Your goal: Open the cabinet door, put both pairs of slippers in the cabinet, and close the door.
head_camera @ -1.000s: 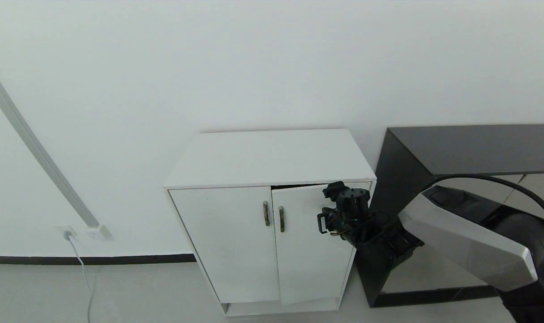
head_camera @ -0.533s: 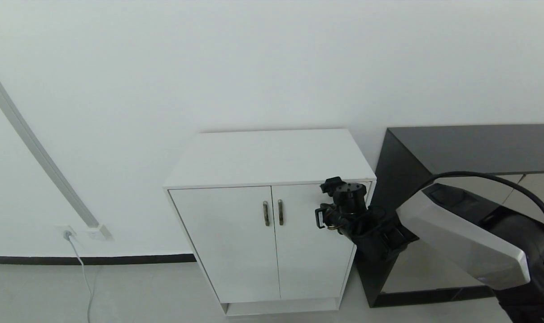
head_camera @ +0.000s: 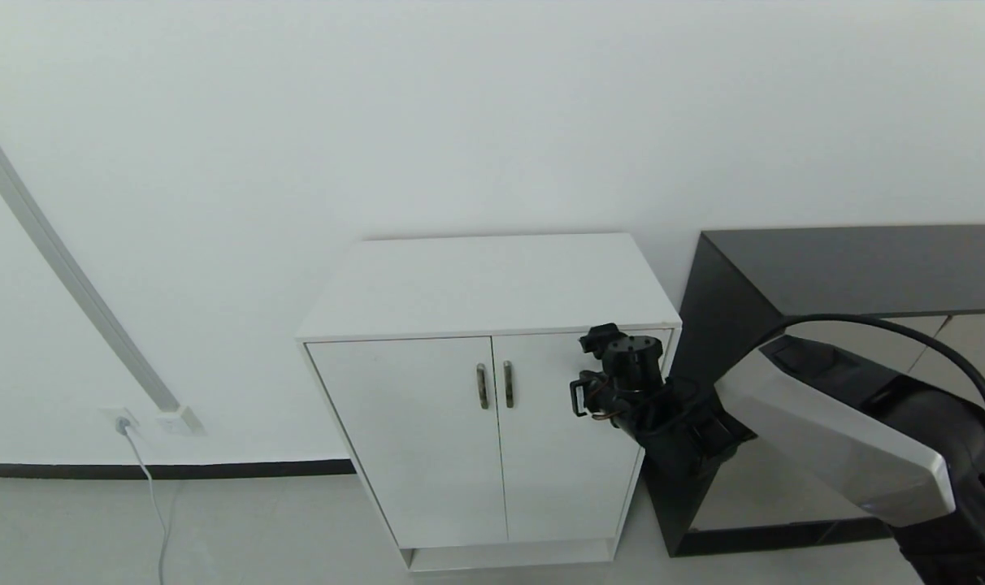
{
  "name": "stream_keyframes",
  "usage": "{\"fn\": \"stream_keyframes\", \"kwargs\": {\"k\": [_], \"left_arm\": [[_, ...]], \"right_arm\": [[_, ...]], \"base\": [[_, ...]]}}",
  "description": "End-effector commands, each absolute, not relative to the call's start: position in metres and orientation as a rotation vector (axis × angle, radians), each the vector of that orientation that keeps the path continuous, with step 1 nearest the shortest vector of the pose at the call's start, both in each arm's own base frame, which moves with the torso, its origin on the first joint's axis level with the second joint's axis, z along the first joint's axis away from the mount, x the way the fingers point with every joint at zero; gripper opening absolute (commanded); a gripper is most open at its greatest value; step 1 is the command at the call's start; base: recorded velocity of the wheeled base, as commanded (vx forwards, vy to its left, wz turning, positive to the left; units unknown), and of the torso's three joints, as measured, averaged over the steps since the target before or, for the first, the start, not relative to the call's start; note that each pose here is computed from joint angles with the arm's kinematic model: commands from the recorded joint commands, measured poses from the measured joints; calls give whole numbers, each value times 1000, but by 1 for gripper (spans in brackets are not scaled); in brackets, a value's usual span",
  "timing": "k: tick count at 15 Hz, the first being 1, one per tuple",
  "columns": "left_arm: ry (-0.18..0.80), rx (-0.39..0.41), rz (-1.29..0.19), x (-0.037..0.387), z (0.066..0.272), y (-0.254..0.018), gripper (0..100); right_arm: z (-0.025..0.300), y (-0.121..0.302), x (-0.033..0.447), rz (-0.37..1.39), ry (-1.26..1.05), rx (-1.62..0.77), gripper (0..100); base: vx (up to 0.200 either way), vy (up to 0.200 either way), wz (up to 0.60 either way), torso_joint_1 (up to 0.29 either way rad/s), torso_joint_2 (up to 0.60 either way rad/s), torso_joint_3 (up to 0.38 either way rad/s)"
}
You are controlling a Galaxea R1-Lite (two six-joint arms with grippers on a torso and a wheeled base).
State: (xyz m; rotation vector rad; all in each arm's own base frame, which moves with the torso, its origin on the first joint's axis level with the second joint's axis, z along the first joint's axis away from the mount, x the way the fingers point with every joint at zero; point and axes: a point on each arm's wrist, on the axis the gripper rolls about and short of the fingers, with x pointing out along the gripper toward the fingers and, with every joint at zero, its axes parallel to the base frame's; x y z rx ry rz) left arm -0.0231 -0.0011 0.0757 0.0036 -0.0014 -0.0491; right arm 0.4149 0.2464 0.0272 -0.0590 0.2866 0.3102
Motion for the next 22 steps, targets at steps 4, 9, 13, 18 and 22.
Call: {"fn": "stream_keyframes", "kwargs": {"k": [4, 9, 13, 18, 22], "left_arm": [[0, 3, -49, -23, 76, -1, 0], [0, 3, -49, -23, 76, -1, 0], [0, 3, -51, -23, 76, -1, 0], [0, 5, -49, -23, 76, -1, 0], [0, 3, -51, -23, 76, -1, 0]], "right_arm": [[49, 231, 378, 327, 260, -49, 0], [74, 193, 324, 274, 242, -48, 0], [92, 160, 279, 206, 221, -47, 0], [97, 110, 238, 57, 255, -61, 0], [96, 72, 207, -35, 267, -57, 0]], "base": [[0, 0, 0, 0, 0, 0], [0, 0, 0, 0, 0, 0], [0, 0, 0, 0, 0, 0], [0, 0, 0, 0, 0, 0], [0, 0, 0, 0, 0, 0]]}}
